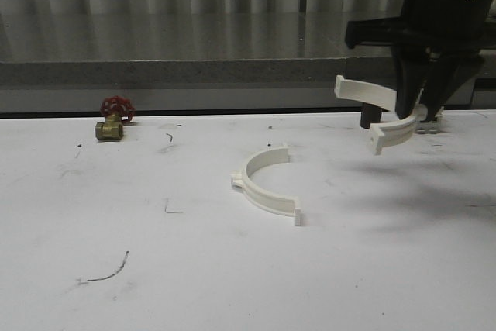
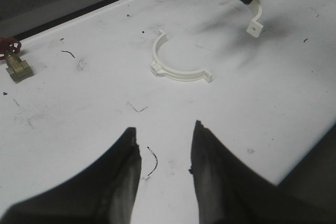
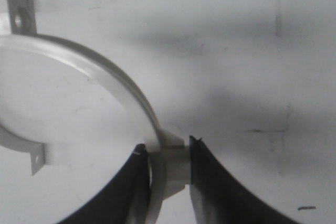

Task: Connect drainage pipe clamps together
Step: 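Carry the clamp half toward the placed half with the right gripper, then lower and join the held half to the placed half, forming a ring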

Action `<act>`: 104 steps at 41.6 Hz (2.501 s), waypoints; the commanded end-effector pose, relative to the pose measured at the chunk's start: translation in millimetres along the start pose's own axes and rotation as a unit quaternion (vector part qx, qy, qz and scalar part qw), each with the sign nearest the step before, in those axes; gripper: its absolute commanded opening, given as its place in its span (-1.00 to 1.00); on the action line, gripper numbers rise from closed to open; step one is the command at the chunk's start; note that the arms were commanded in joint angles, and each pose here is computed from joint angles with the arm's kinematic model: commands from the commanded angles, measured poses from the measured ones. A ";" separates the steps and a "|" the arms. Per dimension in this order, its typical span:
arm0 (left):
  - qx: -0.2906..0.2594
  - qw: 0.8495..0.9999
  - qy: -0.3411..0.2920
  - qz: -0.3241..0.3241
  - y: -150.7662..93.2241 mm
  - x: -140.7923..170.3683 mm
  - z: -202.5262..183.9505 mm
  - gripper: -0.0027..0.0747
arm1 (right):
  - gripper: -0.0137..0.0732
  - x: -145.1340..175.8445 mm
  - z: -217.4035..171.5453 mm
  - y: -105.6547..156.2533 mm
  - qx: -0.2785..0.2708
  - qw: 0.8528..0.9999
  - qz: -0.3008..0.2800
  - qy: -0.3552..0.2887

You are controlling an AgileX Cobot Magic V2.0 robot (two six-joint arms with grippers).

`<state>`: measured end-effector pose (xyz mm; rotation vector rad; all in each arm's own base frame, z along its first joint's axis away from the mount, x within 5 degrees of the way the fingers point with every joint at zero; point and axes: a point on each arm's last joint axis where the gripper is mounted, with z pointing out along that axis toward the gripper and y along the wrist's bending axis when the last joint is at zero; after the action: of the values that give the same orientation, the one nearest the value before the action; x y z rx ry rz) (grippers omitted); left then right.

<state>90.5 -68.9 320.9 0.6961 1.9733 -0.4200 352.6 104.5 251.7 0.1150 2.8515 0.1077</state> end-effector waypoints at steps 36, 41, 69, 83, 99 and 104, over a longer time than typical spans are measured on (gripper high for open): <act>-0.002 0.999 -0.049 -0.006 0.2 -14.0 -4.8 -0.31 | -0.23 -20.8 53.2 48.6 -0.020 1.000 0.012 0.000; -0.002 0.999 -0.049 -0.006 0.2 -14.0 -4.8 -0.31 | -0.23 -20.9 55.6 49.1 -0.021 1.000 0.012 0.000; -0.002 0.999 -0.049 -0.006 0.2 -14.0 -4.8 -0.31 | -0.14 -21.4 56.4 49.4 -0.022 1.000 0.013 -0.002; -0.002 0.999 -0.049 -0.006 0.2 -14.0 -4.8 -0.31 | -0.11 -21.9 56.4 49.8 -0.024 1.000 0.014 -0.005; -0.002 0.999 -0.049 -0.006 0.2 -14.0 -4.8 -0.31 | -0.11 -22.6 56.3 52.1 -0.037 0.999 0.022 -0.008; -0.002 0.999 -0.049 -0.006 0.2 -14.0 -4.8 -0.31 | -0.11 -23.9 52.5 51.4 -0.035 0.999 0.018 -0.018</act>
<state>90.5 -68.9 320.9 0.6961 1.9733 -0.4200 390.6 156.7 177.8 0.1635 2.9197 0.1578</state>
